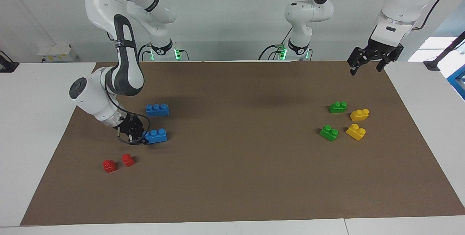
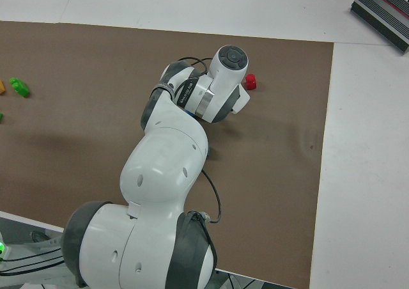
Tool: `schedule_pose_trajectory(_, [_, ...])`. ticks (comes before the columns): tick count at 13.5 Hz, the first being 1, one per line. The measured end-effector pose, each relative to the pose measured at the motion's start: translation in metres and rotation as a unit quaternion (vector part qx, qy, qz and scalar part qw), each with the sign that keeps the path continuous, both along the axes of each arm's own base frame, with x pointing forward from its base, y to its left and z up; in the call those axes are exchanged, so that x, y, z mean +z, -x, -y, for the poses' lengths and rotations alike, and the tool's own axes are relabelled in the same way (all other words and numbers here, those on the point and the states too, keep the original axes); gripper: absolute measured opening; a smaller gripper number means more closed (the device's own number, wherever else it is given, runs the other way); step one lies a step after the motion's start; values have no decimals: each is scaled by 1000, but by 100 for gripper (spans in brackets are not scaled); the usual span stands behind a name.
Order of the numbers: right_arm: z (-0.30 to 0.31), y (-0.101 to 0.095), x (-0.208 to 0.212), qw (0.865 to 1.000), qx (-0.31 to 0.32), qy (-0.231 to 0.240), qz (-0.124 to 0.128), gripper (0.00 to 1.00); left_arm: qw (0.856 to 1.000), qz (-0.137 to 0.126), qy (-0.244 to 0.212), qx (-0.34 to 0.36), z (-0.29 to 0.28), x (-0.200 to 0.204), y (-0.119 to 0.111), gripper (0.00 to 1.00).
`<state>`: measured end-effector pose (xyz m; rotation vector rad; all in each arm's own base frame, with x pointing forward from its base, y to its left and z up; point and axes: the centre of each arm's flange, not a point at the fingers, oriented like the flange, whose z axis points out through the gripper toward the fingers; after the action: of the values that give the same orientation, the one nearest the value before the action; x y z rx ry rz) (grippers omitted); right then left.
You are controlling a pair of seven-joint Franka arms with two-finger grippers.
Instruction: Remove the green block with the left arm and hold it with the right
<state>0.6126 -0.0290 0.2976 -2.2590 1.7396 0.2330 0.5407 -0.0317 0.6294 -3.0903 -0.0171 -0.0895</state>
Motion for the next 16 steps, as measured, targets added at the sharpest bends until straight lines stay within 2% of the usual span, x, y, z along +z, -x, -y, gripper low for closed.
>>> schedule_pose_trajectory(2, [-5, -2, 5, 1000, 10, -1, 5, 65, 1000, -2, 3, 0, -1, -2, 0, 100])
schedule_pose_trajectory(4, [-7, -10, 28, 1000, 23, -6, 6, 89, 1000, -5, 4, -2, -1, -5, -1, 100])
schedule_pose_trajectory(7, [-5, -25, 84, 998, 61, 21, 25, 90, 1000, -8, 5, -3, 1, -7, -2, 100])
schedule_pose_trajectory(10, [0, -20, 142, 985, 149, 44, 75, 91, 1000, -7, 13, -2, 1, -5, -2, 100])
schedule_pose_trajectory(11, [1, -16, 160, 974, 200, 54, 96, 92, 1000, -9, 14, -1, 1, -5, -1, 100])
schedule_pose_trajectory(12, [3, -9, 178, 955, 263, 72, 112, 90, 1000, -16, 16, -1, 1, -6, 0, 100])
schedule_pose_trajectory(14, [6, 11, 217, 910, 380, 120, 114, 93, 999, -27, 24, -1, 3, -3, 3, 100])
schedule_pose_trajectory(16, [8, 38, 263, 864, 465, 161, 107, 100, 999, -28, 27, -1, 4, 0, 4, 100])
